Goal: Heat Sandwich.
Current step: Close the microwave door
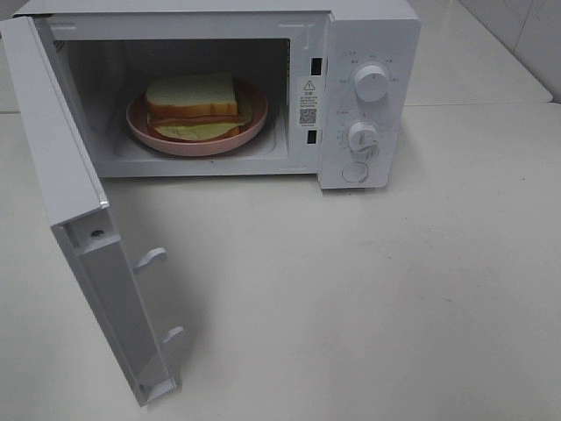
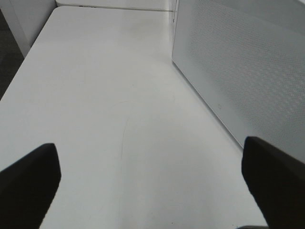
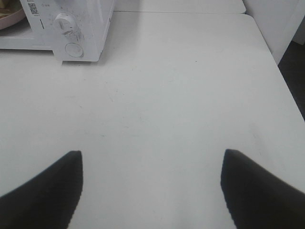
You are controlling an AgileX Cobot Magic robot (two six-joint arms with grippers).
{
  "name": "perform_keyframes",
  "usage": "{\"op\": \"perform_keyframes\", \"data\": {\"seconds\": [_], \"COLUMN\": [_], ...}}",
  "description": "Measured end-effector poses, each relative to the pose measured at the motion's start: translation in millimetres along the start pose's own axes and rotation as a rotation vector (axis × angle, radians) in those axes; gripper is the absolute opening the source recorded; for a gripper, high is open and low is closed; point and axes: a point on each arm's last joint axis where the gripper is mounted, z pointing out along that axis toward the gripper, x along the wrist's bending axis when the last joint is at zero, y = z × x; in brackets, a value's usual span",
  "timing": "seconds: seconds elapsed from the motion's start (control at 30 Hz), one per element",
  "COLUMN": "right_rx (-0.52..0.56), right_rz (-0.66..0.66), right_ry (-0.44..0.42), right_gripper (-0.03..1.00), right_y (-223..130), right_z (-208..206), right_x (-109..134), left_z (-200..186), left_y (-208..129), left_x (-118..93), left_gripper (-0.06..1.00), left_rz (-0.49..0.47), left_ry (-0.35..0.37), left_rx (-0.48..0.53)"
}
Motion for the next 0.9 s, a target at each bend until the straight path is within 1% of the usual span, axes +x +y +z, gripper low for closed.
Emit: {"op": "perform_keyframes", "data": {"seconds": [0.13,0.2,0.27,0.3,0.37,0.4,0.43,0.47,0.5,0.53,0.57,0.6,0.63,0.67,0.7,0.73,0.77,0.8,0.83,0.9], "right_rx": [0.000,0.000,0.000,0.000,0.000,0.000,0.000,0.000,0.000,0.000,0.000,0.000,0.000,0.000,0.000,0.000,0.000,0.000,0.000,0.000], "right_rz": [0.000,0.000,0.000,0.000,0.000,0.000,0.000,0.000,0.000,0.000,0.000,0.000,0.000,0.000,0.000,0.000,0.000,0.000,0.000,0.000], "right_ry": [0.000,0.000,0.000,0.000,0.000,0.000,0.000,0.000,0.000,0.000,0.000,0.000,0.000,0.000,0.000,0.000,0.000,0.000,0.000,0.000], "right_gripper": [0.77,0.77,0.77,0.77,0.77,0.77,0.77,0.77,0.77,0.77,0.77,0.77,0.77,0.77,0.77,0.77,0.77,0.77,0.77,0.77], "right_y": [0.0,0.0,0.0,0.0,0.0,0.0,0.0,0.0,0.0,0.0,0.0,0.0,0.0,0.0,0.0,0.0,0.0,0.0,0.0,0.0], "right_z": [0.0,0.0,0.0,0.0,0.0,0.0,0.0,0.0,0.0,0.0,0.0,0.0,0.0,0.0,0.0,0.0,0.0,0.0,0.0,0.0], "right_x": [0.0,0.0,0.0,0.0,0.0,0.0,0.0,0.0,0.0,0.0,0.0,0.0,0.0,0.0,0.0,0.0,0.0,0.0,0.0,0.0], "left_z": [-3.9,-0.5,6.4,6.4,11.8,16.3,18.0,18.0,20.2,22.3,26.3,28.7,28.7,31.1,34.7,41.8,46.0,46.0,50.6,63.8], "left_y": [7.4,11.7,17.7,17.7,22.3,26.7,28.6,28.6,31.1,33.3,37.4,39.0,39.0,40.9,41.4,41.2,39.8,39.8,38.8,35.6], "left_x": [-0.3,-0.1,0.3,0.3,0.7,1.0,1.1,1.1,1.3,1.4,1.8,2.1,2.1,2.5,3.1,4.3,4.8,4.8,5.5,6.7], "left_gripper": [0.96,0.93,0.87,0.87,0.80,0.73,0.69,0.69,0.66,0.61,0.53,0.50,0.50,0.44,0.38,0.25,0.19,0.19,0.11,0.00], "left_rz": [0.001,0.000,-0.003,-0.003,-0.005,-0.007,-0.007,-0.007,-0.008,-0.009,-0.009,-0.009,-0.009,-0.008,-0.006,-0.002,-0.001,-0.001,0.002,0.000], "left_ry": [0.000,0.002,0.003,0.003,0.004,0.005,0.005,0.005,0.006,0.007,0.009,0.010,0.010,0.013,0.018,0.025,0.027,0.027,0.032,0.035], "left_rx": [-0.020,-0.008,0.017,0.017,0.027,0.024,0.020,0.020,0.015,0.010,0.002,-0.002,-0.002,-0.018,-0.023,-0.031,-0.029,-0.029,-0.031,-0.042]}}
